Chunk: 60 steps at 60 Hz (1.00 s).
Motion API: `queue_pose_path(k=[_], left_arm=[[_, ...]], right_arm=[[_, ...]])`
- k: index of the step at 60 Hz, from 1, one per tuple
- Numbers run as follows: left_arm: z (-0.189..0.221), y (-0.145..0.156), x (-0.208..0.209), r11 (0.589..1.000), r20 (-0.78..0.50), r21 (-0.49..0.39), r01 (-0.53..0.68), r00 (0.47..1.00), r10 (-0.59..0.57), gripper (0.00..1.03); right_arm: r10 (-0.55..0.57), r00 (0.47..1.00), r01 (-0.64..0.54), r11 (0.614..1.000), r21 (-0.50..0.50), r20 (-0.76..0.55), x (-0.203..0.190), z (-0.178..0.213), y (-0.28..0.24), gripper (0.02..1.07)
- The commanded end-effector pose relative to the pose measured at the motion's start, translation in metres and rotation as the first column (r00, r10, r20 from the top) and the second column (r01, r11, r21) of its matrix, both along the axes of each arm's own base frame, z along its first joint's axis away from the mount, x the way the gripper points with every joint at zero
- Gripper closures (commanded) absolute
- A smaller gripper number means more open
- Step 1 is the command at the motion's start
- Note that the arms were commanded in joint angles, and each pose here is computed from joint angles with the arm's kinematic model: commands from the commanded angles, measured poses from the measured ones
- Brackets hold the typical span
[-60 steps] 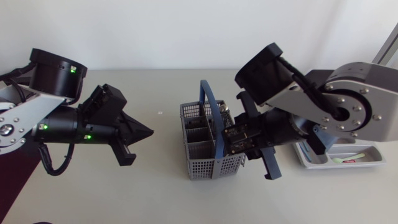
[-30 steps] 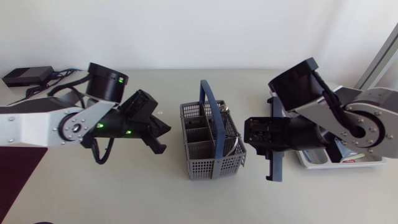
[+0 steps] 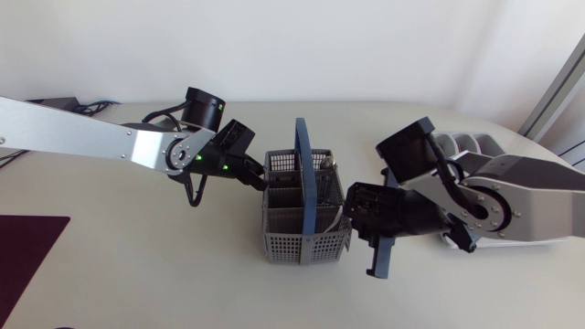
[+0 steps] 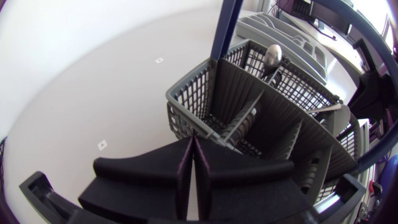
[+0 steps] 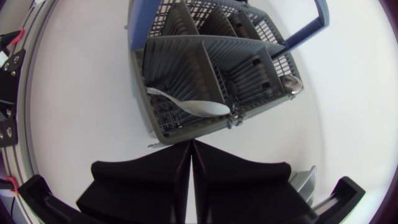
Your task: Sort the cutlery from the basket into the organizer compartments.
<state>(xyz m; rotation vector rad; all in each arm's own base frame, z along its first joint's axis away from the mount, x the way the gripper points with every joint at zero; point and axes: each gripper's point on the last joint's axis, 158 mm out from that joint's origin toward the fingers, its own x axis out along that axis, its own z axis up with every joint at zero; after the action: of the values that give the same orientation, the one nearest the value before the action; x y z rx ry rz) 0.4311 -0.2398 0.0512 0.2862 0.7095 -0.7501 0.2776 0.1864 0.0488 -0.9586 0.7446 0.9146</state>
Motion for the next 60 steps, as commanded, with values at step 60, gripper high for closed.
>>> queue_pose_path(k=[60], left_arm=[[0.062,0.052,-0.077,0.992,0.120,0.063,0.108,0.986,-0.115,1.00]], right_arm=[[-0.370,0.928,0.362,0.867,0.341,-0.046,0.064,0.062,-0.044,1.02]])
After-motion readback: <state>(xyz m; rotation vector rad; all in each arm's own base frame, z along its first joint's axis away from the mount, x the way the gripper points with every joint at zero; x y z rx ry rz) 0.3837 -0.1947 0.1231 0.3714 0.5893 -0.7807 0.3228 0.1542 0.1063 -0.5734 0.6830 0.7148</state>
